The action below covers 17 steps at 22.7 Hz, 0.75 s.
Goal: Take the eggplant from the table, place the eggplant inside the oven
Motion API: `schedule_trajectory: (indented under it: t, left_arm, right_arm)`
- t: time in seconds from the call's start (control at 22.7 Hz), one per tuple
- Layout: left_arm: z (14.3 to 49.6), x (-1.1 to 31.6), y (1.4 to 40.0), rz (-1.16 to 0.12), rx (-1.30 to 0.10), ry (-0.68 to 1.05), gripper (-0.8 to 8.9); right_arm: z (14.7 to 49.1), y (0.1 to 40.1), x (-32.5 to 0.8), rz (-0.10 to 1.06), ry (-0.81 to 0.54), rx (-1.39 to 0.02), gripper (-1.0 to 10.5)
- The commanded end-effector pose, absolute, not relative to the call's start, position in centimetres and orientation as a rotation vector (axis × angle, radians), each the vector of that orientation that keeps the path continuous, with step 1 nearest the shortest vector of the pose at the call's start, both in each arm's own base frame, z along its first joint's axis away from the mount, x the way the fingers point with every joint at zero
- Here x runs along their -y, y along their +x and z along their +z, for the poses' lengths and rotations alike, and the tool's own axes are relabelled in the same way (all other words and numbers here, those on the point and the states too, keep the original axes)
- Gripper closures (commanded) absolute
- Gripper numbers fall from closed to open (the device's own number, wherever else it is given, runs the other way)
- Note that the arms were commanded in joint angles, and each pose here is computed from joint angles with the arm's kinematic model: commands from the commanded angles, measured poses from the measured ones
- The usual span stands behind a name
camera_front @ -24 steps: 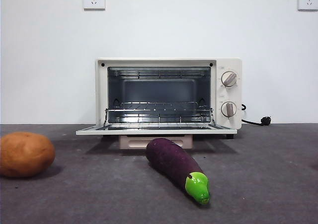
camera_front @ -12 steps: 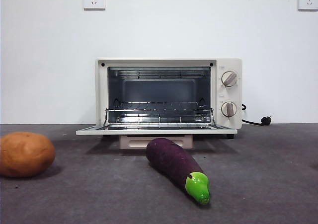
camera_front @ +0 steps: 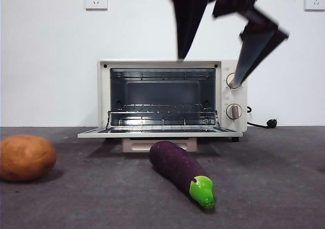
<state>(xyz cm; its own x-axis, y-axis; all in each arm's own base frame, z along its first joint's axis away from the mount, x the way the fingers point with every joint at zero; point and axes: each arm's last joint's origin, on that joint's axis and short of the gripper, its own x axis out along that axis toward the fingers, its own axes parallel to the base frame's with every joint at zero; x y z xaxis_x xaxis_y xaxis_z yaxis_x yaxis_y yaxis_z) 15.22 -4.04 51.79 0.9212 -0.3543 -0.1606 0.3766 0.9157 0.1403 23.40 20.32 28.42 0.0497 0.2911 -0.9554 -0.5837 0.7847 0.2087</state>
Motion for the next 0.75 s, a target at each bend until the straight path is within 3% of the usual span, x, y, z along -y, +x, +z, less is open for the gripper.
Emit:
schedule_trajectory:
  t: [0.04,0.4,0.75]
  left_arm:
    - [51.8,3.9,15.0,-0.374,-0.133,0.172,8.19]
    - [51.7,3.9,15.0,-0.376,-0.152,0.172,8.19]
    - [51.5,3.9,14.9,-0.385,-0.169,0.172,8.19]
  right_arm:
    - [26.3,22.8,-21.5,0.664,-0.237,-1.378,3.9]
    - [22.3,21.4,-23.4,0.639,-0.237,-1.336,4.2]
    - [19.9,21.1,-23.1,0.563,-0.234,-1.322,4.2]
